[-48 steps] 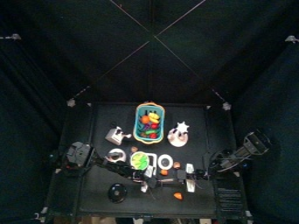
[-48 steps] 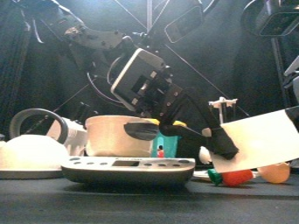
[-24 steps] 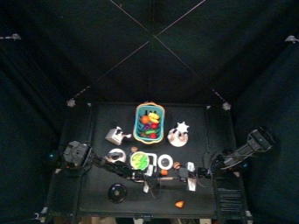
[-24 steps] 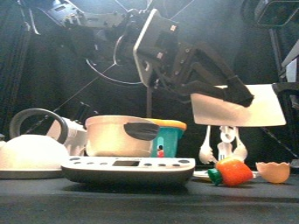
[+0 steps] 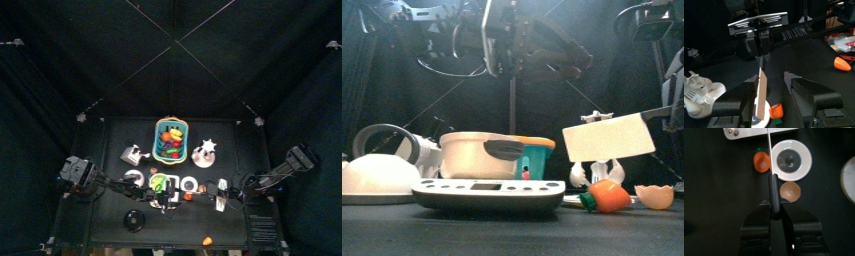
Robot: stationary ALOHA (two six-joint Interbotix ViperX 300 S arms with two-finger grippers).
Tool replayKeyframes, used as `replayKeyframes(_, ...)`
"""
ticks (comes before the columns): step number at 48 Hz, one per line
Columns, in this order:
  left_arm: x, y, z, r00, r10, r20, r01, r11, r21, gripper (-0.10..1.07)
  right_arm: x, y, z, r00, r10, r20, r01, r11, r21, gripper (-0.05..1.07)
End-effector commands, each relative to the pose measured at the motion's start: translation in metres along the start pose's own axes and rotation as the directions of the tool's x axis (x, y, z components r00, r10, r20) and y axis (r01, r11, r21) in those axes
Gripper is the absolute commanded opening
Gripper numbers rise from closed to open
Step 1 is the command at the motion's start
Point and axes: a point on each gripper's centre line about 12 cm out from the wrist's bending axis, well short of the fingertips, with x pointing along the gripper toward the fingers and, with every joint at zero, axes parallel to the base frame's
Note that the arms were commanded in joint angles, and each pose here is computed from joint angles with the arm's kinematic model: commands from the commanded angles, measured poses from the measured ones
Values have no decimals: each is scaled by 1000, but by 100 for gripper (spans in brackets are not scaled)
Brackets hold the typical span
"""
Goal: Drop cleaver
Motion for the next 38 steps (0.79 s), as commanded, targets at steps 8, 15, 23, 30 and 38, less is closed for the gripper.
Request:
replayKeyframes(8,-14,18,23,994,66,90,-65,998,-15,86,-12,-33,8,996,-91,25,88,990,109,44)
replayKeyframes(15,-22,26,19,989,100,108,-98,995,-21,86,-6,-48,5,991,-136,-9,136,978,159,44)
replayKeyframes(23,-33,30,15,988,117,102,-114,993,-29,86,-1,-50,-2,989,-143,-35,147,976,164,44)
replayKeyframes(30,-47,38,9,983,160,88,-155,986,-56,86,1,-52,-7,988,-142,-61,151,971,182,44)
replayKeyframes(38,-64,45,2,974,206,92,-200,977,-70,86,6,-54,-13,983,-153,-101,171,964,203,45)
